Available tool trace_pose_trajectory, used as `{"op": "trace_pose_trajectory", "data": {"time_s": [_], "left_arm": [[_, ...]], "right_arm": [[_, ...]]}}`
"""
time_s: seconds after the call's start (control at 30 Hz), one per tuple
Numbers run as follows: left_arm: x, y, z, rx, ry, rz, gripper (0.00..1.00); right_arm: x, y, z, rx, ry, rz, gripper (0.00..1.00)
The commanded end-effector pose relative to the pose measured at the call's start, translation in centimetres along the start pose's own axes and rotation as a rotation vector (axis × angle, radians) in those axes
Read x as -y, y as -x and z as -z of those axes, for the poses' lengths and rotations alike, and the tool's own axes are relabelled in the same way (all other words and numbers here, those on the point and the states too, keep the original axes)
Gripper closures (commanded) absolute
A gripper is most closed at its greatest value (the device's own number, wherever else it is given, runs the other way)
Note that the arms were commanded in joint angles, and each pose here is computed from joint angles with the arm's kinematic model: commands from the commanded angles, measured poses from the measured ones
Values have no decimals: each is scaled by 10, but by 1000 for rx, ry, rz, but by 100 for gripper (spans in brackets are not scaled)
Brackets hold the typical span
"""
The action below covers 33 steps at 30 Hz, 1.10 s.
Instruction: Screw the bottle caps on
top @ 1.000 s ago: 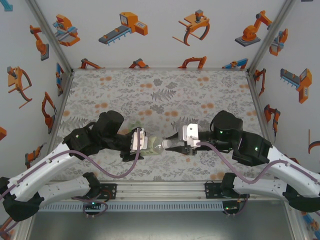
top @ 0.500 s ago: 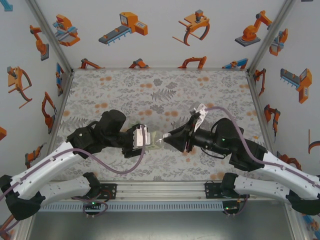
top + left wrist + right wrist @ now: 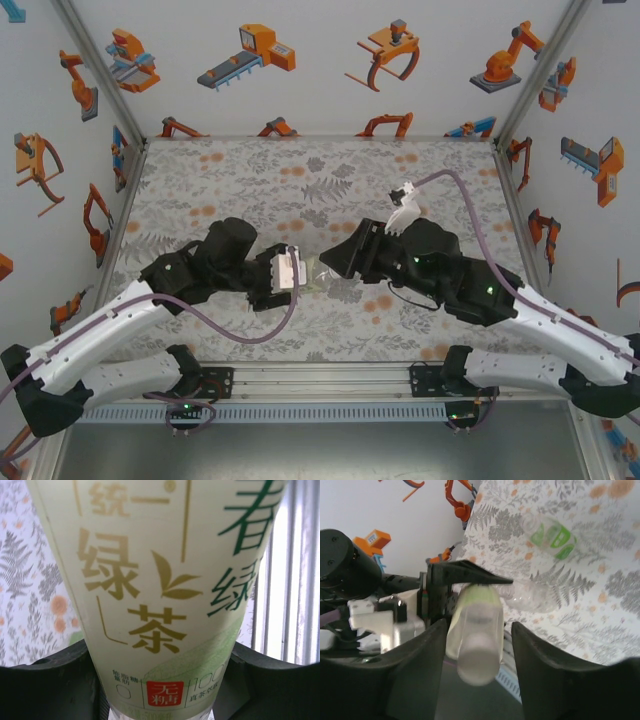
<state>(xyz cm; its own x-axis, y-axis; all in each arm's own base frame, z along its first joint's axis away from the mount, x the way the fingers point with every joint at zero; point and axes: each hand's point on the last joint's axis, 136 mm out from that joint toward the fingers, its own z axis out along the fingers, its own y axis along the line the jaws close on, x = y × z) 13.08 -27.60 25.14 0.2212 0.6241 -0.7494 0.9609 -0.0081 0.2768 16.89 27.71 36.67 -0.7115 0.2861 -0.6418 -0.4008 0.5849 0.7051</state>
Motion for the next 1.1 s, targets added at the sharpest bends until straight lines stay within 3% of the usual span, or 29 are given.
{"op": "trace_pose_trajectory", "data": {"time_s": [0.0,0.27,0.43,0.63,1.07], "left_arm": [[11,16,4,80,-59,-46,100],[27,15,11,85,-132,-44,100],[37,15,17,97,-171,-38,100],[40,17,19,105,-184,-27,100],[39,17,17,105,-187,-25,100]], "right_arm": [[-27,15,12,40,99,249,38],[-61,4,52,38,321,808,37],[-71,-30,71,-48,515,1107,40],[-74,-47,71,-91,598,1164,40],[-66,-55,54,-117,577,1173,48]]}}
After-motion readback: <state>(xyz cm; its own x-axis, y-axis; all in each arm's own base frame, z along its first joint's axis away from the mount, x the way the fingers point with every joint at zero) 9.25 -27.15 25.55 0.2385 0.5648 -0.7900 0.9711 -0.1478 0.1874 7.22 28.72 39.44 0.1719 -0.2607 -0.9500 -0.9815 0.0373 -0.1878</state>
